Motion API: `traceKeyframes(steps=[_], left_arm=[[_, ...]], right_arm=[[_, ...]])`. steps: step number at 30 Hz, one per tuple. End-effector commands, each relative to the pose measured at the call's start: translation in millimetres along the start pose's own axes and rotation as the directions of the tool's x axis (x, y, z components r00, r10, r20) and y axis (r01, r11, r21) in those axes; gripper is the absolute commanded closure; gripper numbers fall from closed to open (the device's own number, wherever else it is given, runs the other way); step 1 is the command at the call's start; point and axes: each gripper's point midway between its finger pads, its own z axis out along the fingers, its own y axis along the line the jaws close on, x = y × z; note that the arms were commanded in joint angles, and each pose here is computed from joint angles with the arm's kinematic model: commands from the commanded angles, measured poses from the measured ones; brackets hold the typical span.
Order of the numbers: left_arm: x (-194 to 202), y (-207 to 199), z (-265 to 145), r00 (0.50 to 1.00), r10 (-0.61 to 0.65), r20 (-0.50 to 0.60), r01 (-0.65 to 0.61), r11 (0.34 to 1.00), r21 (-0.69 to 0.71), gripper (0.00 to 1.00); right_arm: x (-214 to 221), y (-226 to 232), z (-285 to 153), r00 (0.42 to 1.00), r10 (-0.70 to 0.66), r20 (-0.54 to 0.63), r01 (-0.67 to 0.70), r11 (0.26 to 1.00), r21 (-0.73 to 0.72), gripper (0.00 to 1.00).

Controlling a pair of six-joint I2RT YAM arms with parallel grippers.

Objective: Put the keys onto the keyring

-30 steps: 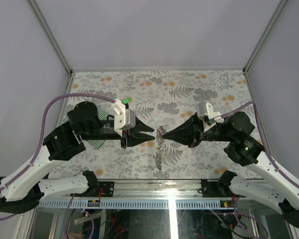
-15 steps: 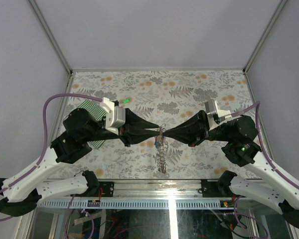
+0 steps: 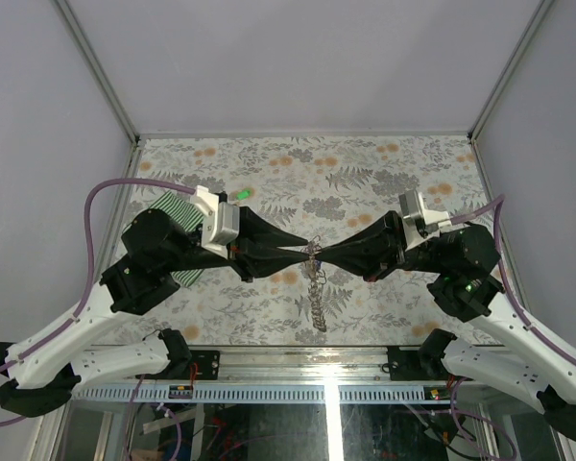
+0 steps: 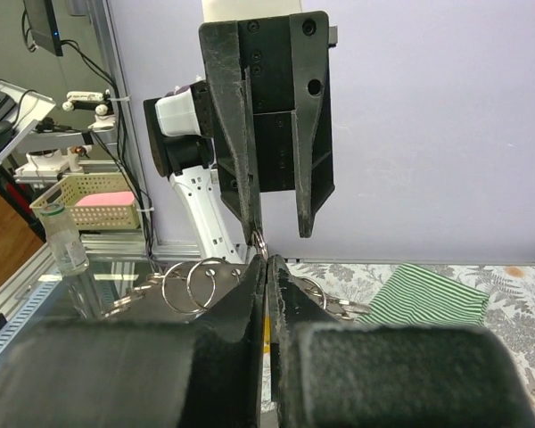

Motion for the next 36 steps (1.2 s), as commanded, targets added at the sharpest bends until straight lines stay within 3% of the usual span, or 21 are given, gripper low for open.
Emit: traceKeyframes(steps=[1, 7, 11, 18, 23, 27, 36], left_arm=[[-8.2, 8.6, 2.3, 0.999, 0.001, 0.044, 0.002, 0.999, -0.052, 0.73], [-8.6, 18.1, -3.1, 0.998, -0.018, 0.058, 0.025, 0.992, -0.126, 0.68], [-4.1, 37.0, -8.6, 0.996, -0.052, 0.071, 0.068, 0.967, -0.244, 0.62], [15.7, 57.9, -5.6, 0.988, -0.128, 0.091, 0.152, 0.928, -0.341, 0.46], [40.8, 69.8, 9.8, 0.98, -0.197, 0.009, 0.186, 0.911, -0.369, 0.3], [64.3, 87.8, 10.4, 0.982, -0.186, -0.036, 0.151, 0.882, -0.446, 0.27], [107.5, 102.7, 7.1, 0.976, -0.101, -0.19, -0.003, 0.876, -0.483, 0.29]], right_arm=[[-28.1, -5.2, -0.5, 0.993, -0.069, 0.095, 0.064, 0.996, 0.058, 1.0], [-17.5, -26.3, -8.2, 0.998, -0.054, 0.043, 0.045, 0.981, 0.191, 1.0], [-11.9, -48.2, -18.2, 0.999, -0.046, 0.021, 0.037, 0.945, 0.326, 1.0], [5.3, -91.3, -36.0, 1.0, 0.018, -0.017, -0.005, 0.832, 0.555, 1.0], [20.8, -120.9, -51.9, 0.995, 0.096, -0.034, -0.045, 0.709, 0.704, 1.0], [21.6, -128.5, -59.0, 0.994, 0.114, -0.003, -0.073, 0.658, 0.75, 1.0], [15.8, -126.8, -61.2, 0.992, 0.12, 0.033, -0.103, 0.647, 0.756, 1.0]])
